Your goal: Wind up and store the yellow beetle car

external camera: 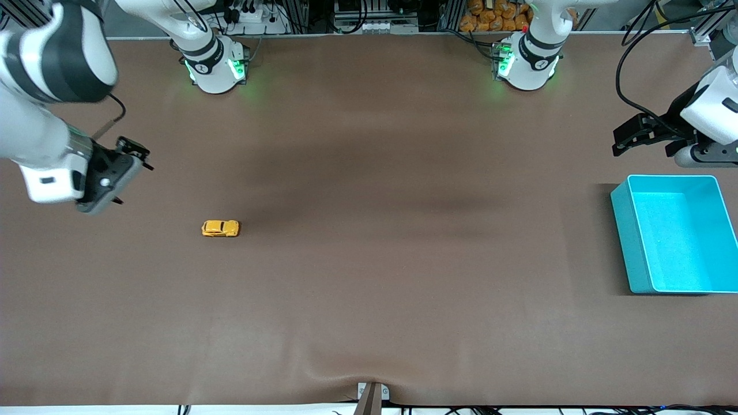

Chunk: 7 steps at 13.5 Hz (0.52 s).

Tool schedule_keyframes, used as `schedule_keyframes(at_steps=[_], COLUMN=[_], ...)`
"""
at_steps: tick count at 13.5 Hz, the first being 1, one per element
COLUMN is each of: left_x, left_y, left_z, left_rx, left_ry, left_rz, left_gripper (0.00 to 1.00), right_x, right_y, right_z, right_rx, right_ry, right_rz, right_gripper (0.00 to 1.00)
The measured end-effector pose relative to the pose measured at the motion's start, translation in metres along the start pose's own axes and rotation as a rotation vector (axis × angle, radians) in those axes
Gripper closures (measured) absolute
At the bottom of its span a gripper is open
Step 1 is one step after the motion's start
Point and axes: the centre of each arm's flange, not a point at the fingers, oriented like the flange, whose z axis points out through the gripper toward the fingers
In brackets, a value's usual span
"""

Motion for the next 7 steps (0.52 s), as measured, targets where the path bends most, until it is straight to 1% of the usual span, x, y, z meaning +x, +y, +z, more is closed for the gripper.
schedule_keyframes(at_steps=[2, 5, 7], left_x=[0.0, 0.0, 0.001], left_y=[0.0, 0.0, 0.0], left_z=[0.0, 0.001, 0.001], left_rx=[0.0, 0.0, 0.0], left_ry=[-0.001, -0.001, -0.001], left_rz=[0.0, 0.0, 0.0], left_gripper=[0.0, 0.0, 0.0], right_x=[0.006, 0.028, 0.038], right_y=[-0.008, -0.038, -0.043], right_z=[0.039, 0.083, 0.1], right_rx=[0.003, 0.037, 0.017], right_ry=[-0.005, -0.038, -0.031], right_rz=[-0.105, -0.264, -0.359], right_gripper=[0.0, 0.0, 0.0])
